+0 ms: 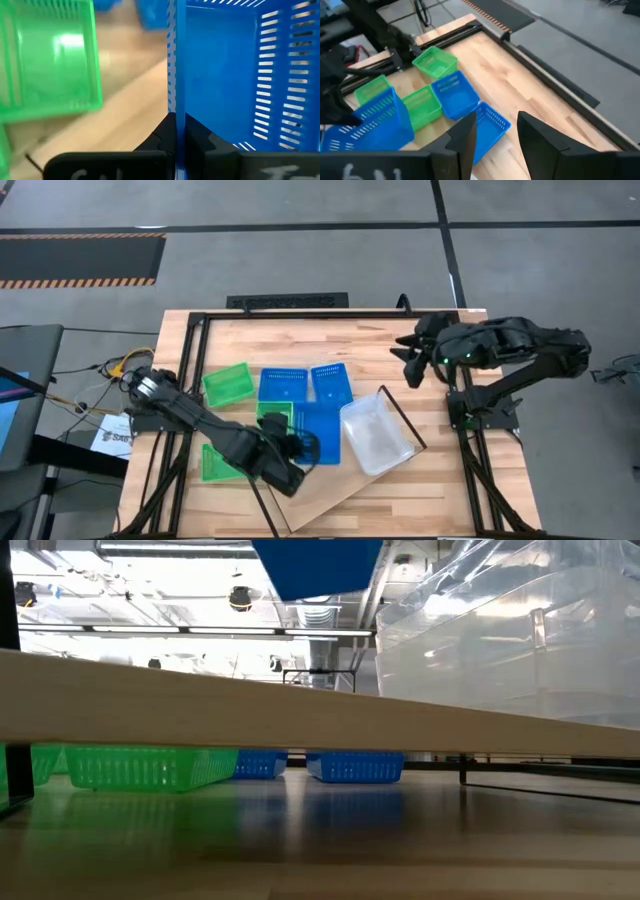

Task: Stack baskets on shelf by color
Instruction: Put the right blue basket on the shelf

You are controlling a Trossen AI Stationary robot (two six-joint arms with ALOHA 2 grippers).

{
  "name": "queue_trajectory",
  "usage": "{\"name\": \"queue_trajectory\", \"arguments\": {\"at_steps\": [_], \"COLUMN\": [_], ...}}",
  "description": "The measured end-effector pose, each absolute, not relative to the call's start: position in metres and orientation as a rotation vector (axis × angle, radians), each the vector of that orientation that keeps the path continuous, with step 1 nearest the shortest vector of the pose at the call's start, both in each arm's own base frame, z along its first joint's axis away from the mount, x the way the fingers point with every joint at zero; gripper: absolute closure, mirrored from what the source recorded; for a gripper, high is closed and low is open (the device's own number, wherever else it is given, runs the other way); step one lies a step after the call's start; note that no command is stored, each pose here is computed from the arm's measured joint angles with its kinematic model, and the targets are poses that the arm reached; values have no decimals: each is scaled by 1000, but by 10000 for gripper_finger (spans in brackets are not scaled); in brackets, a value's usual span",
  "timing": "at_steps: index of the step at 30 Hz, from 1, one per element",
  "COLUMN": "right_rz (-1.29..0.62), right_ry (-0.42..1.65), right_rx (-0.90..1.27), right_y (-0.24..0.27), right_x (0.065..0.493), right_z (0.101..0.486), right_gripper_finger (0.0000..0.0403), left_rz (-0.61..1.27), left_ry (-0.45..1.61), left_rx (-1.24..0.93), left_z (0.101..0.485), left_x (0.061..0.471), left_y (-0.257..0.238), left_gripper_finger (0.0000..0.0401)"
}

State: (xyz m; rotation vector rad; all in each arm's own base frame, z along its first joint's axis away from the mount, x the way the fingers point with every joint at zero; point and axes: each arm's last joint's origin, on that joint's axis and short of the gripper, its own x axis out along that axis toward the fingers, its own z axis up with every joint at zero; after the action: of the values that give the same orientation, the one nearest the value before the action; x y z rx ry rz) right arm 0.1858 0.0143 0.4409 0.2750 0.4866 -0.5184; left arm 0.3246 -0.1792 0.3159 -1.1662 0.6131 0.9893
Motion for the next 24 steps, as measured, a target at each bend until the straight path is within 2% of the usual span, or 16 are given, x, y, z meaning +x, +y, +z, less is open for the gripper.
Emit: {"name": "queue_trajectory", "arguments": {"at_steps": [8, 15, 24], "right_rz": [-488, -468, -448], "right_ry": [548, 555, 554], "right_rx": [247, 240, 253], "right_y": [24, 28, 33], "right_x": [187, 186, 185], "right_z": [435, 434, 434], "right_gripper_finger": [238, 246, 248], "left_rz": [1109, 1063, 1063], "left_ry": [684, 735, 748], "left_rx": [-1315, -1436, -1451], "left_z": [276, 248, 245], "left_x": [336, 364, 379], "left_y": [-206, -215, -196], "left_gripper_finger": [401, 400, 353]}}
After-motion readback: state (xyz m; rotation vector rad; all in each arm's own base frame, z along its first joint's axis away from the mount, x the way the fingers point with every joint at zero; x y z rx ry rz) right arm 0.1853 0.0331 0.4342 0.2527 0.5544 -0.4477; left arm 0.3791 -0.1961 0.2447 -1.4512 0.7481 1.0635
